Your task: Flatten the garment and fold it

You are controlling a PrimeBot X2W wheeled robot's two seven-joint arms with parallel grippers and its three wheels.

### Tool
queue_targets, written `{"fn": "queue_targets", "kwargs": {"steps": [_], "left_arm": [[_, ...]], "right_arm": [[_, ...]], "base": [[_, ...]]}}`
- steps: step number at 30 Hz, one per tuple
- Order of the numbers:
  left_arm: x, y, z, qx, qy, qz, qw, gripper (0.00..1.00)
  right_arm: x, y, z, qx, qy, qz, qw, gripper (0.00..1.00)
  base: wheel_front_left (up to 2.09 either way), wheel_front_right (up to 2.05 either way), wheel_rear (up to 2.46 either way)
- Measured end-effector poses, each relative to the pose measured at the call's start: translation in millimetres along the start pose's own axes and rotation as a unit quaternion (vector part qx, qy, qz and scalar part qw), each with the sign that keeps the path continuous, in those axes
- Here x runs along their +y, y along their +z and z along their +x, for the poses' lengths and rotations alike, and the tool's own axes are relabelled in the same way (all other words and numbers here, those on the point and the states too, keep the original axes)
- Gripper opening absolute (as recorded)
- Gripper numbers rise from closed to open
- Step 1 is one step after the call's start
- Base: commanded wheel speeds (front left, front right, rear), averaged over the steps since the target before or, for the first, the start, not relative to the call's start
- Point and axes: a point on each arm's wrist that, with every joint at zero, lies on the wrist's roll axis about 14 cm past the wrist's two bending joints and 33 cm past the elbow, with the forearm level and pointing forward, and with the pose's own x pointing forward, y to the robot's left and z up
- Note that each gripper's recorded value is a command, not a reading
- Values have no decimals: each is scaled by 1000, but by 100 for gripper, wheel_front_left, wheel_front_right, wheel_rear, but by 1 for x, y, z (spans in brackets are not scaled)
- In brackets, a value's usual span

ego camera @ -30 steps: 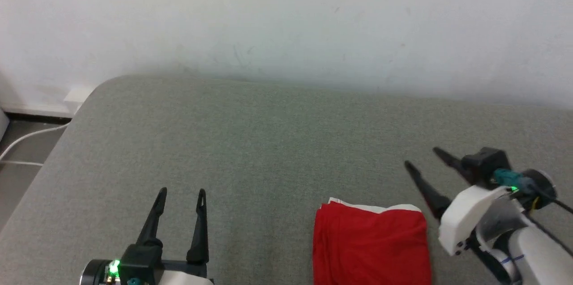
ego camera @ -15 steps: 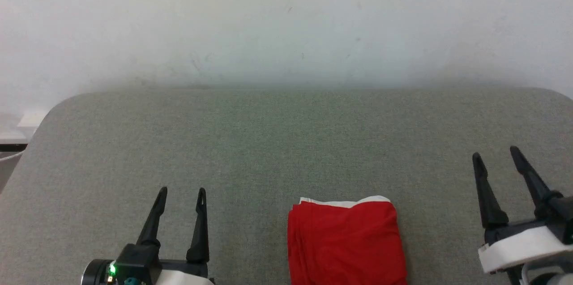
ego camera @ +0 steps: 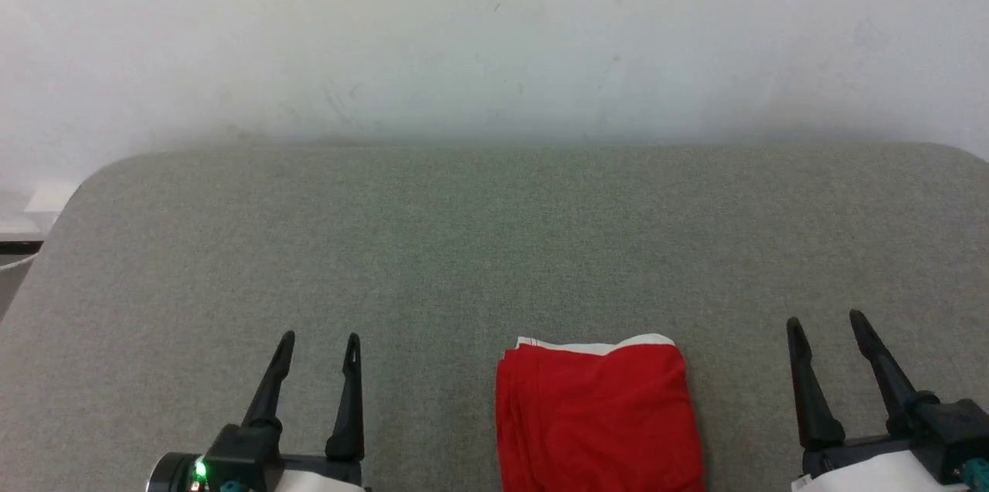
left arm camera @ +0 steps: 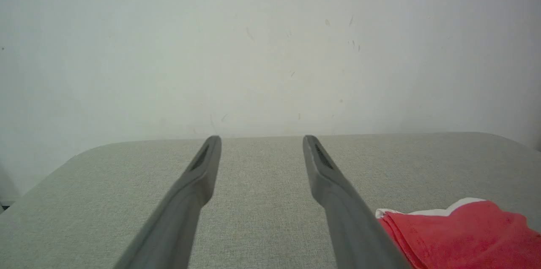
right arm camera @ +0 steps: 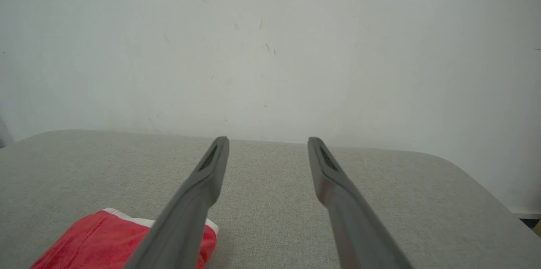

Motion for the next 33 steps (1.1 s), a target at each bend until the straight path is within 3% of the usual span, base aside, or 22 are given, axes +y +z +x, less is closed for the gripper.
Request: {"fn": "queue_targets", "kwargs": {"steps": [6, 12, 15, 20, 30, 33], "left_arm": [[0, -2, -1, 4, 1, 0, 1000, 100], [0, -11, 0, 18, 2, -2, 1000, 100], [2, -16, 1, 26, 6, -1, 1000, 100], [3, -24, 4, 39, 5, -2, 999, 100], [16, -32, 3, 53, 28, 3, 998, 100], [21, -33, 3, 56, 35, 6, 998, 100]], "right_arm": [[8, -7, 2, 21, 13, 4, 1000, 100], [29, -45, 1, 157, 61, 50, 985, 100], [42, -68, -6, 249, 82, 113, 958, 100], [55, -94, -12, 365, 117, 150, 911, 100], [85, -146, -16, 495, 133, 208, 833, 100], [90, -160, -17, 517, 140, 193, 822, 100]], "base": [[0, 0, 0], [0, 0, 0], [0, 0, 0], [0, 0, 0], [0, 0, 0], [0, 0, 0]]}}
